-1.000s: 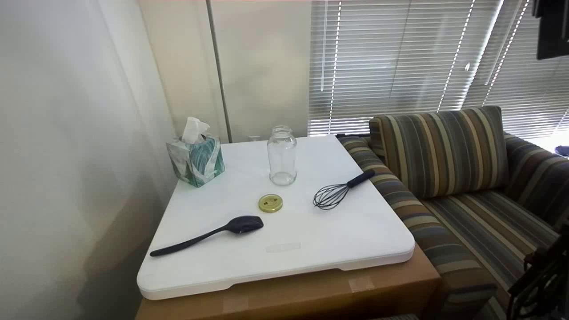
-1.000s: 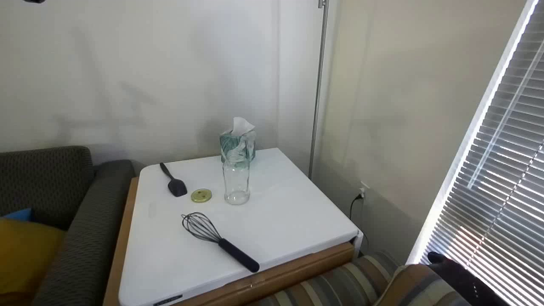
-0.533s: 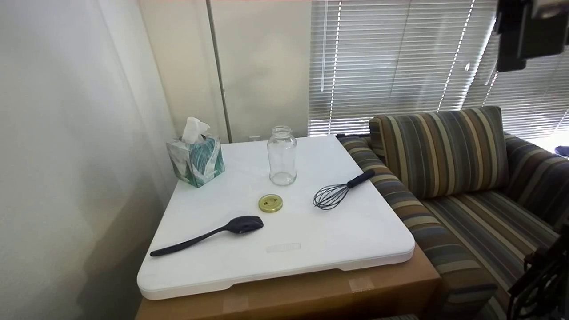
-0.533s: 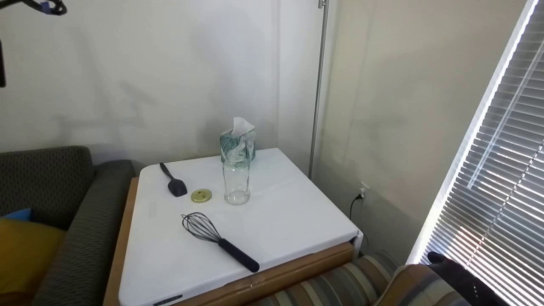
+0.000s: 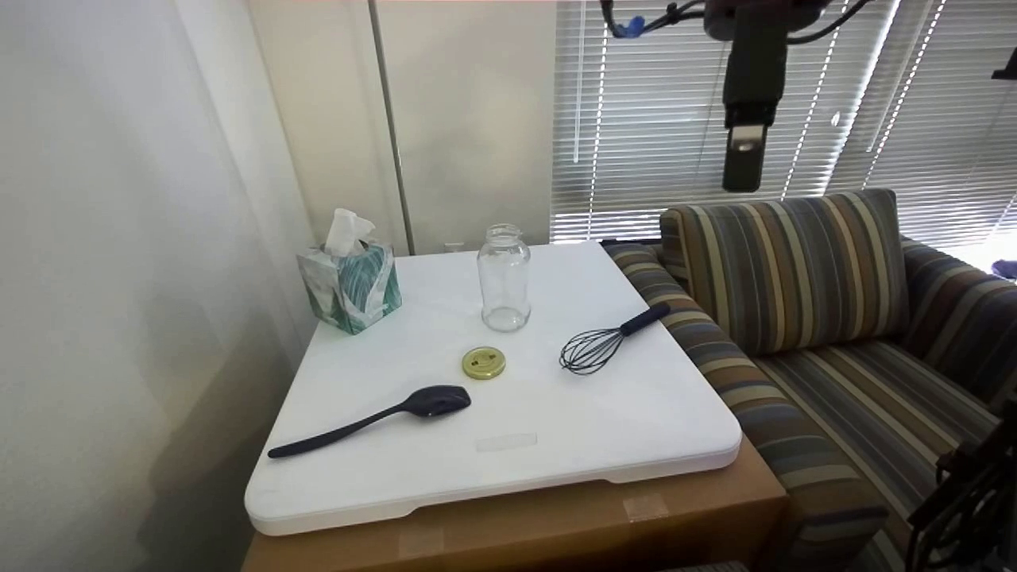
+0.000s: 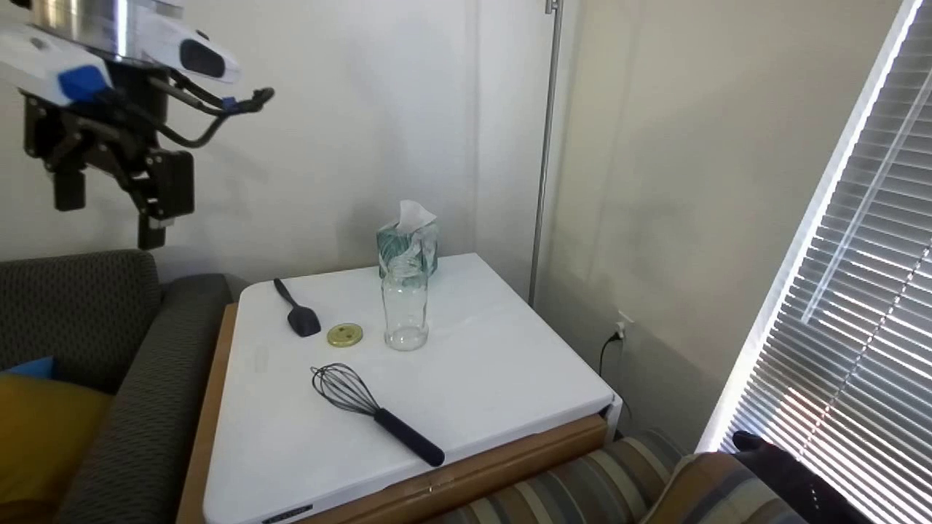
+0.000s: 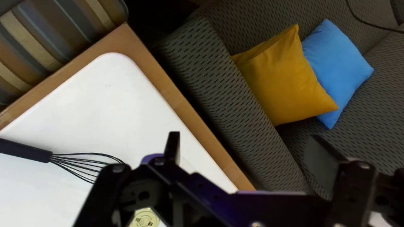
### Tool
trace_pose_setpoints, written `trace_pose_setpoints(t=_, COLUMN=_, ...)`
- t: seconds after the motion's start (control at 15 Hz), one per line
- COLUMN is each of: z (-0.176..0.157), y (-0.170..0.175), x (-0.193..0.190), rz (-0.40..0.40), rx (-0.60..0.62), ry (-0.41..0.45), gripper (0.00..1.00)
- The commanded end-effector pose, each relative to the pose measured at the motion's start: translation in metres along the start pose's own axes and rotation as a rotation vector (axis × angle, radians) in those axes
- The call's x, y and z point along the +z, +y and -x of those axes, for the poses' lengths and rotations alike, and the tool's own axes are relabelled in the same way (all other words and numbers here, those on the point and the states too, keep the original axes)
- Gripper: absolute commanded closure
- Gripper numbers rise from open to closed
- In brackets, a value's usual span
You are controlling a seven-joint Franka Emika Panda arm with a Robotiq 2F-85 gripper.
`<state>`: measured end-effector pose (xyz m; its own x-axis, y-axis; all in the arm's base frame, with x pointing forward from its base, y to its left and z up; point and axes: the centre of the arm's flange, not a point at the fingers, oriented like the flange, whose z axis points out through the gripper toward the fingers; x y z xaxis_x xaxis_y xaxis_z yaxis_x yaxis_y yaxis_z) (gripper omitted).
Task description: Put the lid on top of the glass jar
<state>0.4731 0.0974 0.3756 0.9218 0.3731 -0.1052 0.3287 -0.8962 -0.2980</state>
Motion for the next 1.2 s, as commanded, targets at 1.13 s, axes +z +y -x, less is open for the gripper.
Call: trace_pose_setpoints(t=1.13, z=-0.100, y=0.019, x=0.066, rz=0.138, rx=-0.385, ry=0.185, gripper=0.00)
